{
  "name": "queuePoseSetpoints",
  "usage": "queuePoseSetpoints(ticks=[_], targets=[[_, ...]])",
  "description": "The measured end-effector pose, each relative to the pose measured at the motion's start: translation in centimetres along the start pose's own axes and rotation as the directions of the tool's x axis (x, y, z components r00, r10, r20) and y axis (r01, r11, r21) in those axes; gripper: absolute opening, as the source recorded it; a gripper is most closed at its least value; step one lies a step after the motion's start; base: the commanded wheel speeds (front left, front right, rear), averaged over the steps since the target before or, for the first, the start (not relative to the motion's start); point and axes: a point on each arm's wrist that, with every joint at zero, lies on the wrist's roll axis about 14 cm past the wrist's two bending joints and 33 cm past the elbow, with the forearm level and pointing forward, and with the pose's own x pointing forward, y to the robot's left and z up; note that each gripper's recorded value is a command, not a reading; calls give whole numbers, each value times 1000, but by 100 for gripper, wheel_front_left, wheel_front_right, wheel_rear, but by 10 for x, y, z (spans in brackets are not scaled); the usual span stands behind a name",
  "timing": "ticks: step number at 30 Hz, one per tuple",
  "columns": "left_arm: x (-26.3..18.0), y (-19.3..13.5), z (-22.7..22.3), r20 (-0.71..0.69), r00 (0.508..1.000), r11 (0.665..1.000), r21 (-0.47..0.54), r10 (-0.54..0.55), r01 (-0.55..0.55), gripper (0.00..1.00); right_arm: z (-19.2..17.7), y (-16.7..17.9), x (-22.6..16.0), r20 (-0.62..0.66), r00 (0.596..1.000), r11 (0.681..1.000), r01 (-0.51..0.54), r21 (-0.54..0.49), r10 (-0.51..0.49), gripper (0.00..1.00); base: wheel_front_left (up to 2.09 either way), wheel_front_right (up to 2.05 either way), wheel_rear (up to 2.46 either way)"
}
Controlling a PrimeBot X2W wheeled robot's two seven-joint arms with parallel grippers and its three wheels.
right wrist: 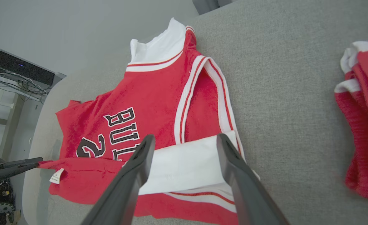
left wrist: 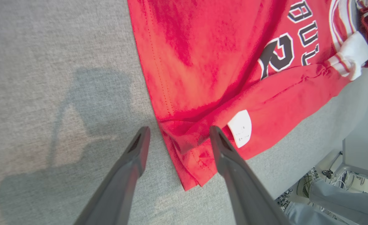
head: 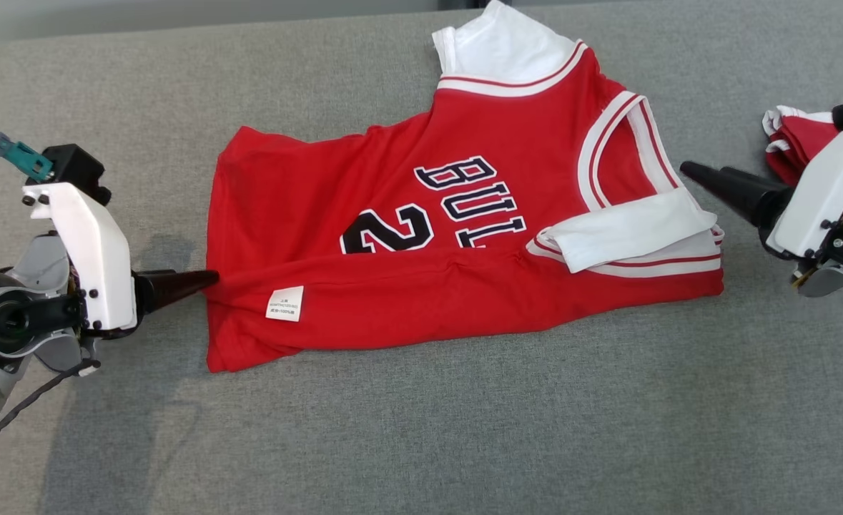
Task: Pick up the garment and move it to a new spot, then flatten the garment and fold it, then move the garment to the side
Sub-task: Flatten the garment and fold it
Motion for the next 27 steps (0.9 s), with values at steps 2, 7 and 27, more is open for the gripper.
queuePoseSetpoints(ticks=[2,7,27], targets=[[-7,-1,8,55,999,1000,12,2,-2,100,14,4,-6,82,997,1000,-9,-5,10,100,0,0,0],[-31,-6,32,247,969,998,67,3,-20,100,36,13,-26,261,965,999,-26,-33,33,100,0,0,0],[-77,-28,19,846,528,982,31,75,-188,100,11,6,-86,669,743,995,45,-90,27,100,0,0,0]])
